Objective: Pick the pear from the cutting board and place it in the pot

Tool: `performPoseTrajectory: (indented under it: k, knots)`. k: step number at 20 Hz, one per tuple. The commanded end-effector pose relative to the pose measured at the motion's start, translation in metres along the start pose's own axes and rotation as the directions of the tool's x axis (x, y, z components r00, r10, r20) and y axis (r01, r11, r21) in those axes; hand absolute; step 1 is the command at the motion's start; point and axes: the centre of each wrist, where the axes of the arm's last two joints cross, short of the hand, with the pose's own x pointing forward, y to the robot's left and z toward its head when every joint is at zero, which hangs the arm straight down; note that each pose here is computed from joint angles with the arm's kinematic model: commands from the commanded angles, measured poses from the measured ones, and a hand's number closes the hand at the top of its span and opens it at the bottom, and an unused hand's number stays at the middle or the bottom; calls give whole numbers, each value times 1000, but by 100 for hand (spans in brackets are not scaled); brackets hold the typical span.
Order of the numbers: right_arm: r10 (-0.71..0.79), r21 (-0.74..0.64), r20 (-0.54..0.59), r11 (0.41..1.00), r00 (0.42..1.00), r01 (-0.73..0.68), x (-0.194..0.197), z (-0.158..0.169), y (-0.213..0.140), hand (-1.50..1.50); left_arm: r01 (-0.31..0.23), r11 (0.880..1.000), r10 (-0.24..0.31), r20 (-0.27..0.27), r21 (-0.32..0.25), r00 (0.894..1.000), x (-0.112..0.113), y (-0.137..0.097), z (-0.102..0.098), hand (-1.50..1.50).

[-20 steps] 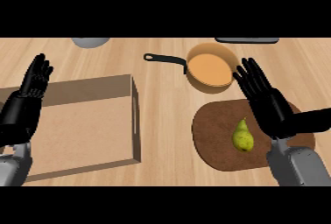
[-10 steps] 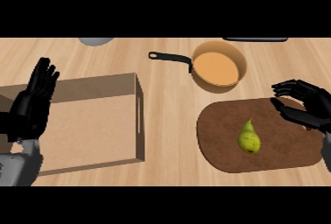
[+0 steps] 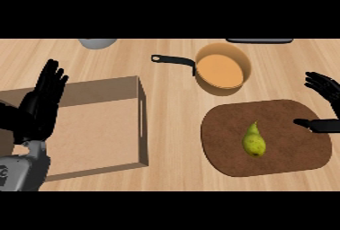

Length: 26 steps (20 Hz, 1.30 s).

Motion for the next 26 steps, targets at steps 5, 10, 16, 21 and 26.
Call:
performPoseTrajectory:
  k: [5,10,16,21,26]
  knots:
    - [210,399,-118,905,971,-148,65,-42,-14,-150,-7,1000,7,-19,-4,1000,6,-9,-3,0]
    - [403,605,-129,756,906,-250,94,-66,5,-150,3,1000,-3,-14,-1,1000,-8,-4,-1,0]
    - [500,742,-123,620,857,-255,110,-80,67,-150,14,1000,-13,-33,23,999,15,5,4,0]
    - [484,738,-180,642,856,-208,111,-78,81,-150,3,1000,-3,-16,6,1000,-3,5,9,0]
    - [489,760,-169,617,856,-203,105,-75,114,-150,4,1000,-4,-6,21,1000,21,-14,5,0]
